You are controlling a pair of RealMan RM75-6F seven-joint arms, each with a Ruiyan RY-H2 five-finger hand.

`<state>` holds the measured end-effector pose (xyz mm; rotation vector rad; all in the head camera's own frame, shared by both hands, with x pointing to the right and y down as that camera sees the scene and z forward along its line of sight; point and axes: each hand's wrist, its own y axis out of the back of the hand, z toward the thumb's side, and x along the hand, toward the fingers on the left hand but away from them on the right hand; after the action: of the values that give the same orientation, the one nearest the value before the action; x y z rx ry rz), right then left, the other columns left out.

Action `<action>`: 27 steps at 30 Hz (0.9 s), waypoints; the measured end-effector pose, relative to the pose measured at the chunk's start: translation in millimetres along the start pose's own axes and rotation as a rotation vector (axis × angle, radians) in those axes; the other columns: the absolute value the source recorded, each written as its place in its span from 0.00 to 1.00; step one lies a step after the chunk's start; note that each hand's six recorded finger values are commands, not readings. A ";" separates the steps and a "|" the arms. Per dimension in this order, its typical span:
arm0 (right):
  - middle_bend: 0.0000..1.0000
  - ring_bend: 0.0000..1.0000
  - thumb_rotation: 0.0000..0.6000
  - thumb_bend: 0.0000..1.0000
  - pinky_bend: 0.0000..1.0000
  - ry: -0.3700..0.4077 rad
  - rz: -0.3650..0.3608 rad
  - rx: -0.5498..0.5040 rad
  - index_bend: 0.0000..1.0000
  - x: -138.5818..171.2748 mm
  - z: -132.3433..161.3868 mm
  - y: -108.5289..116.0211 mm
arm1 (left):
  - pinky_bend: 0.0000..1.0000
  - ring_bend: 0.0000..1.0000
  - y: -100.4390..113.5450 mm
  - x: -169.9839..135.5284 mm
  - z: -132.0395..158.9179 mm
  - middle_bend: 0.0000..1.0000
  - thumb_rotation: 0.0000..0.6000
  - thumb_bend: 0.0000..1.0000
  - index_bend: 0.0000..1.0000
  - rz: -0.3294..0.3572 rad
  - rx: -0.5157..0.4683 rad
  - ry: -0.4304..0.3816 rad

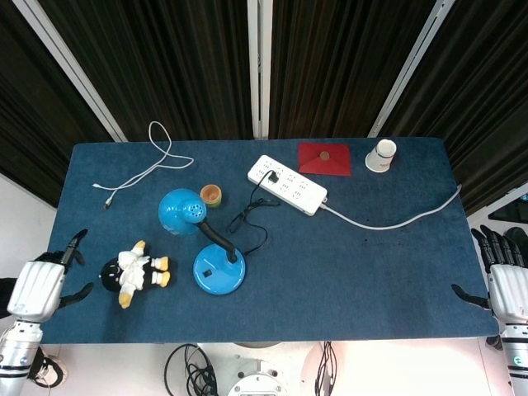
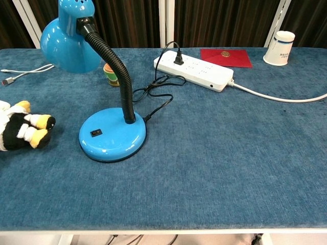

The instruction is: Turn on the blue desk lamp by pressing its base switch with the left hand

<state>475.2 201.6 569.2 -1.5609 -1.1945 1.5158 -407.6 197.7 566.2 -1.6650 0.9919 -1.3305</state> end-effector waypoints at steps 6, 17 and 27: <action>0.00 0.00 1.00 0.06 0.00 -0.003 0.009 0.001 0.00 -0.7 -0.6 -2.7 | 0.91 0.85 -14.9 0.4 23.3 0.83 1.00 0.39 0.07 -0.086 0.005 -0.093; 0.00 0.00 1.00 0.06 0.00 -0.015 0.003 -0.004 0.00 -1.6 -4.0 -0.4 | 0.90 0.84 -70.4 18.7 75.6 0.83 1.00 0.40 0.07 -0.292 0.070 -0.255; 0.00 0.00 1.00 0.06 0.00 -0.026 0.011 -0.011 0.00 -2.7 -9.0 -2.6 | 0.90 0.84 -109.7 37.8 101.7 0.83 1.00 0.40 0.08 -0.386 0.061 -0.298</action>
<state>483.9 201.4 573.8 -1.5620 -1.2123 1.5432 -290.2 217.0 664.5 -2.0032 0.4672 -1.2828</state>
